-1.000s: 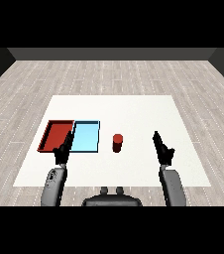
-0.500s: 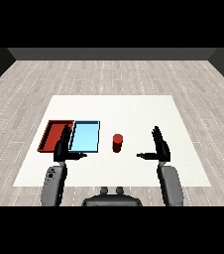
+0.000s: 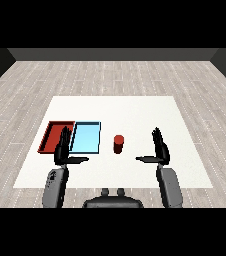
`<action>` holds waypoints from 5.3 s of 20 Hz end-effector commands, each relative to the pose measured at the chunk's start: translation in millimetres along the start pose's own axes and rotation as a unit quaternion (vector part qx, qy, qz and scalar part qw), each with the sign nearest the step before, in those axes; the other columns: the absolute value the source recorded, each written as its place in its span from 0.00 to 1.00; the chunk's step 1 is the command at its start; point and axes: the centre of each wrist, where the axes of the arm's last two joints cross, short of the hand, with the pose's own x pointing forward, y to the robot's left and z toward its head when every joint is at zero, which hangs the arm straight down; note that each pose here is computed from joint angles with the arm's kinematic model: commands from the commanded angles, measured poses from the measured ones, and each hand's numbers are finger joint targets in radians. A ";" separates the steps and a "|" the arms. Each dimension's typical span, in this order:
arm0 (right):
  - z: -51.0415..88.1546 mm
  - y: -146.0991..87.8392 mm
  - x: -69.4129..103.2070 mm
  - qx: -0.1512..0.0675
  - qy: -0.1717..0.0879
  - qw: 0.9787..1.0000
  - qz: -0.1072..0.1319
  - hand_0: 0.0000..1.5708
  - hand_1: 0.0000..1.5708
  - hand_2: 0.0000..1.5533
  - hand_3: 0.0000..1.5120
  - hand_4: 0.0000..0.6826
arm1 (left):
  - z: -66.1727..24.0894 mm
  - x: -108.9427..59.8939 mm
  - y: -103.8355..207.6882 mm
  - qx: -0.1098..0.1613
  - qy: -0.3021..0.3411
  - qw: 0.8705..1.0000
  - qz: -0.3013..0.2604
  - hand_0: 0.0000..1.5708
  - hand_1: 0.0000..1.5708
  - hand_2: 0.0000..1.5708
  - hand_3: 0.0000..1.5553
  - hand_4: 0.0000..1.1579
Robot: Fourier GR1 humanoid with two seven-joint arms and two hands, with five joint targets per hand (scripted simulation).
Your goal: Pick the red can and put it in the red box
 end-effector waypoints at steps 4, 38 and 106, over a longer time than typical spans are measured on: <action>-0.6 6.4 -2.8 0.005 0.009 1.000 -0.015 0.00 0.00 0.00 0.00 0.00 | -13.8 -5.9 -9.5 0.008 -0.010 1.000 0.012 0.00 0.00 0.00 0.00 0.00; -18.0 101.7 -67.0 0.048 0.093 0.988 -0.110 0.00 0.00 0.00 0.00 0.00 | 5.5 19.5 9.1 0.013 -0.012 0.999 0.034 0.00 0.00 0.00 0.00 0.00; -96.2 163.2 -34.5 0.032 0.044 0.999 -0.002 0.91 0.91 0.92 0.91 0.91 | -8.2 18.0 -28.0 -0.021 -0.011 0.999 0.027 0.00 0.00 0.00 0.00 0.00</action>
